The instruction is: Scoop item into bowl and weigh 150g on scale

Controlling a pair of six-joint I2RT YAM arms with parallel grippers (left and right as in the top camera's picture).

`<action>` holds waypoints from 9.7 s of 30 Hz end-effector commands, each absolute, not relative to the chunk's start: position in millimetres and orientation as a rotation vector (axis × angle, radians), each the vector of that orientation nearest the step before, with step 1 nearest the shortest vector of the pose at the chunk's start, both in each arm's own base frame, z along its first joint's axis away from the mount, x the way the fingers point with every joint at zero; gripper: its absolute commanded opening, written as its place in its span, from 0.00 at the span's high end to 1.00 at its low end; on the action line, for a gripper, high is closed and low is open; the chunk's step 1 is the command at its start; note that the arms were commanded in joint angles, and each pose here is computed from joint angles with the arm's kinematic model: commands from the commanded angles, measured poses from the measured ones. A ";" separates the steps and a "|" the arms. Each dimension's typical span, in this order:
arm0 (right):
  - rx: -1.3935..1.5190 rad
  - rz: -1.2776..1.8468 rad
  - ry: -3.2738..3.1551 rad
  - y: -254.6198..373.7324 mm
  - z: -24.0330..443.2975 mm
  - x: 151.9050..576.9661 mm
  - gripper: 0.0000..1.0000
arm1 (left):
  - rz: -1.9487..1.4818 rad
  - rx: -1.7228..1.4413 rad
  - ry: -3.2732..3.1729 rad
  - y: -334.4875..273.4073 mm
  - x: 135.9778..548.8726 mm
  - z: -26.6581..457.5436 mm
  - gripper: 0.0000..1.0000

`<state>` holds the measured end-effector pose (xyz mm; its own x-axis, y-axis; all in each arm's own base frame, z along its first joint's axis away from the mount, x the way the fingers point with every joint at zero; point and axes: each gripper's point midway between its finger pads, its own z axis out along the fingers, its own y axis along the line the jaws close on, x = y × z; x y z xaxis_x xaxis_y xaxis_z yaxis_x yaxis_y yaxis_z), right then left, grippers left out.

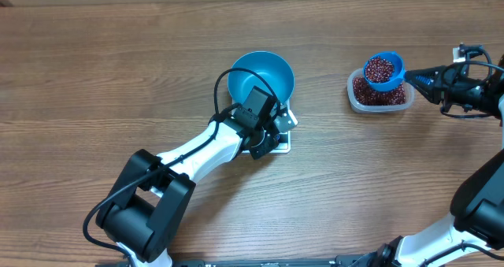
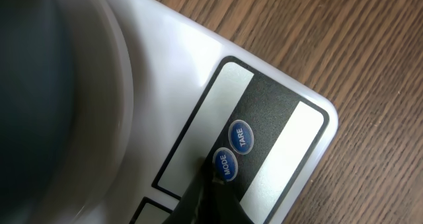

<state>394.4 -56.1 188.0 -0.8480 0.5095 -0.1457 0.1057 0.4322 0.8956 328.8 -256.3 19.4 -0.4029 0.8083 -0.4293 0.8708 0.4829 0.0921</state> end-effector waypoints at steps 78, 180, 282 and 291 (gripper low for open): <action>0.528 1.390 2.283 -58.0 186.4 398.5 0.96 | -0.233 1.313 2.115 -263.1 324.8 149.7 0.96; 0.540 1.393 2.280 -58.4 186.7 399.5 0.96 | -0.203 1.173 2.468 -217.9 377.6 93.4 0.96; 0.527 1.384 2.277 -58.6 186.9 401.6 0.96 | -0.279 1.189 2.201 -169.7 283.9 198.1 0.01; 0.519 1.378 2.274 -59.2 187.2 402.6 0.96 | -0.290 1.352 2.220 -158.4 262.9 184.2 0.01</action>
<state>402.0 -62.4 186.2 -0.8348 0.5241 -0.1687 0.1062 0.4539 0.8847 273.2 -155.6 191.2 -0.4198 0.7207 -0.5517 0.8258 0.5555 0.0972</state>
